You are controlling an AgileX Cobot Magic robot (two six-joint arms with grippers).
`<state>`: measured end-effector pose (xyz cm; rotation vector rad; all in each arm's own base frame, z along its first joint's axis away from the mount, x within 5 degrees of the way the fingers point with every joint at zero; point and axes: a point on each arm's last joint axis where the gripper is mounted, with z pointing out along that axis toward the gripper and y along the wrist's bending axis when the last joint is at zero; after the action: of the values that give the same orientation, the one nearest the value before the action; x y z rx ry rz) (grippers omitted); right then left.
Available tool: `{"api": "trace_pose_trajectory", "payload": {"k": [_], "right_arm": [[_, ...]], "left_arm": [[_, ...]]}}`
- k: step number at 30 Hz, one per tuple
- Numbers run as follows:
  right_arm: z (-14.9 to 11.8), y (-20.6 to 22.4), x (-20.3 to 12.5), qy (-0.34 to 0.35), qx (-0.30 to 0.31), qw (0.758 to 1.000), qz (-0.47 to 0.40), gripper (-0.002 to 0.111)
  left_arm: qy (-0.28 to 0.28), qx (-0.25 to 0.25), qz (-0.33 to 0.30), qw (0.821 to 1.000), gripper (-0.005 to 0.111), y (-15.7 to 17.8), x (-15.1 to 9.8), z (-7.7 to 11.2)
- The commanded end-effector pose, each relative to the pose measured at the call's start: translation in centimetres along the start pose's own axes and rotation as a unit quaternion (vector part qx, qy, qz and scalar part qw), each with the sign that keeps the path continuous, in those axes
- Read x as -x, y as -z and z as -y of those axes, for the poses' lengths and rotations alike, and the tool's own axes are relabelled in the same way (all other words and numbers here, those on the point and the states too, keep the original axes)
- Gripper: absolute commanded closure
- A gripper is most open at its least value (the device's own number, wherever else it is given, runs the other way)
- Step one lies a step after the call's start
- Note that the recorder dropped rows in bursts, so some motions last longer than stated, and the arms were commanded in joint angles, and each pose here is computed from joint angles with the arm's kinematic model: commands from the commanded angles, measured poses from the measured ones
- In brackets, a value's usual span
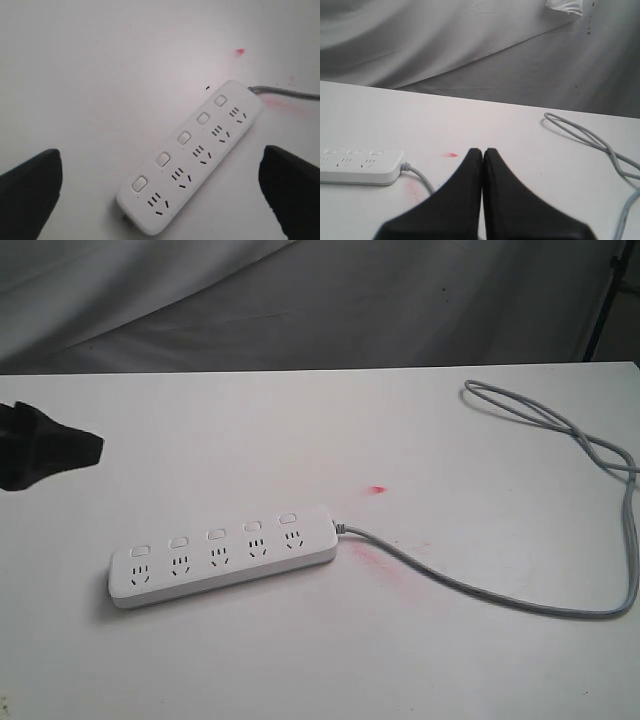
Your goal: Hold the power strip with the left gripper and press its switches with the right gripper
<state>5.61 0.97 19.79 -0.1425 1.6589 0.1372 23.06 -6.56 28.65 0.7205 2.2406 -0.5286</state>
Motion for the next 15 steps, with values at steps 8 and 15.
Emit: {"api": "trace_pose_trajectory", "payload": {"k": [8, 15], "right_arm": [[0.1, 0.0, -0.1, 0.003, -0.005, 1.0, -0.001, 0.108], [0.1, 0.0, -0.1, 0.003, -0.005, 1.0, -0.001, 0.108]], "left_arm": [[0.017, 0.085, 0.219, 0.972, 0.002, 12.4, 0.3, 6.9], [0.012, 0.1, 0.301, 0.948, 0.047, 16.8, -1.7, 10.2]]}}
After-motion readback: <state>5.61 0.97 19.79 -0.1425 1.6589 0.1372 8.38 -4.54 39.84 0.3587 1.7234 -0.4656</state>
